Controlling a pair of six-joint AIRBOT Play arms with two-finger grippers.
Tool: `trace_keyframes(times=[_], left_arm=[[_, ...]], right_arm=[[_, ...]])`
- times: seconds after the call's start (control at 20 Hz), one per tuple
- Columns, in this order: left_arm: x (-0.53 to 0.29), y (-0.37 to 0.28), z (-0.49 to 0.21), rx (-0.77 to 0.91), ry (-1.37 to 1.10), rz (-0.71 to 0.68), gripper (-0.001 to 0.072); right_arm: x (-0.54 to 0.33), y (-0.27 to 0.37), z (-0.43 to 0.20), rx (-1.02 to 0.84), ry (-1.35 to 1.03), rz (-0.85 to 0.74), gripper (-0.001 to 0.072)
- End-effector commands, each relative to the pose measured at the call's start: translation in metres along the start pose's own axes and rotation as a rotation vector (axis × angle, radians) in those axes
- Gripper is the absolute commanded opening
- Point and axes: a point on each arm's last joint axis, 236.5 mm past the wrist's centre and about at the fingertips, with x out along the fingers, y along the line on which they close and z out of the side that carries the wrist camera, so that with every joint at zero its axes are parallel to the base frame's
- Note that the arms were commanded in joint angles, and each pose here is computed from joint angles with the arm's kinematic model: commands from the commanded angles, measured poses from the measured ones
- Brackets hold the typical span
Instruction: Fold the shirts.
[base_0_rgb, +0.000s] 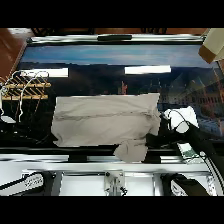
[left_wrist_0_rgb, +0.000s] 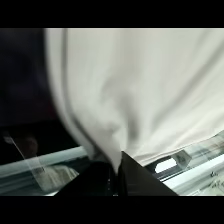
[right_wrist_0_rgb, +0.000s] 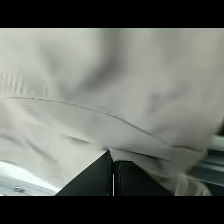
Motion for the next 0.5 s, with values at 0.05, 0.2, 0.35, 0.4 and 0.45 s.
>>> trace_keyframes(times=[0.05,0.2,0.35,0.4,0.45], left_arm=[[-0.046,-0.024,0.05,0.087,-0.161,0.003,0.0037],[-0.077,-0.054,0.105,0.11,-0.299,-0.049,0.0037],[-0.086,-0.06,0.148,0.07,-0.326,-0.046,0.0037],[-0.086,-0.06,0.161,0.049,-0.327,-0.049,0.0037],[-0.088,-0.059,0.173,0.027,-0.33,-0.053,0.0037]], right_arm=[[-0.071,0.034,0.083,-0.15,-0.311,-0.024,0.0066],[-0.1,0.051,0.144,-0.157,-0.435,-0.023,0.0066],[-0.102,0.057,0.198,-0.154,-0.458,-0.028,0.0067],[-0.103,0.059,0.217,-0.151,-0.471,-0.025,0.0066],[-0.103,0.061,0.233,-0.151,-0.481,-0.023,0.0066]])
